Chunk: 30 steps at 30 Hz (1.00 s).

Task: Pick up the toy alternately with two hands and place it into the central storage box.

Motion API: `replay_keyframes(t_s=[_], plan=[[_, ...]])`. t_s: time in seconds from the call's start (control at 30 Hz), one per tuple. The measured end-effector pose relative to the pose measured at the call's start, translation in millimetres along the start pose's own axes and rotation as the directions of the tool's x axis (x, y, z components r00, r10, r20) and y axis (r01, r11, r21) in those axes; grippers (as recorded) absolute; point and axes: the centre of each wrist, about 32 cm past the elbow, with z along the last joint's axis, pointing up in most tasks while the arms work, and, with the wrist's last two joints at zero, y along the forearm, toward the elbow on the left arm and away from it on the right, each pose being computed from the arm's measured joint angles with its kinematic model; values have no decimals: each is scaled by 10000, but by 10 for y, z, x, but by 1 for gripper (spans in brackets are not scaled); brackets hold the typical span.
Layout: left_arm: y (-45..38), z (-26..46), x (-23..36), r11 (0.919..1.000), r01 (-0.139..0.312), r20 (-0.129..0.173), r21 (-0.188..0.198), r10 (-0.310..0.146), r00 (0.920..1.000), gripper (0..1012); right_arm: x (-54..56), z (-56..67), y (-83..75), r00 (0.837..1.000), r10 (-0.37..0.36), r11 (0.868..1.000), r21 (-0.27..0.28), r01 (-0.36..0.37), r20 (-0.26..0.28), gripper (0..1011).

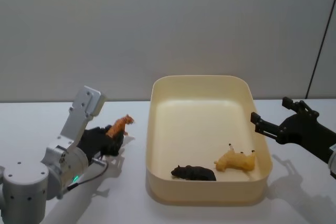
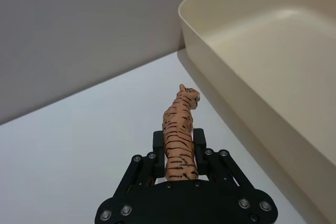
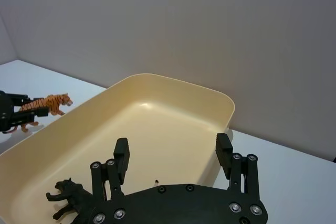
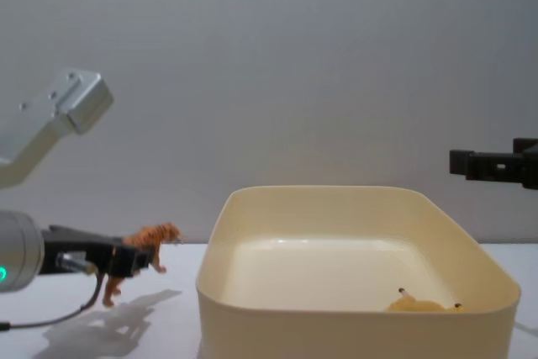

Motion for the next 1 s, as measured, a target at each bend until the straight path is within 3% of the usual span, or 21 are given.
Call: replay_keyframes(t_s=[0.17, 0.23, 0.5, 0.73, 1.0], plan=[[20, 71, -16, 9978, -473, 90, -454, 478, 9988, 292, 0, 0, 0, 10000, 0, 10000, -1, 0, 0, 1001], [31, 130, -21, 9950, -663, 122, -753, 674, 9976, 292, 0, 0, 0, 10000, 0, 10000, 0, 0, 0, 1001], [56, 295, -18, 9836, -786, 164, -1621, 823, 9965, 292, 0, 0, 0, 10000, 0, 10000, 0, 0, 0, 1001], [61, 435, -20, 9730, -233, 173, -2295, 281, 9995, 292, 0, 0, 0, 10000, 0, 10000, 0, 0, 1, 1001], [45, 540, -38, 9608, 615, 213, -2703, -579, 9981, 292, 0, 0, 0, 10000, 0, 10000, 0, 0, 0, 1001]])
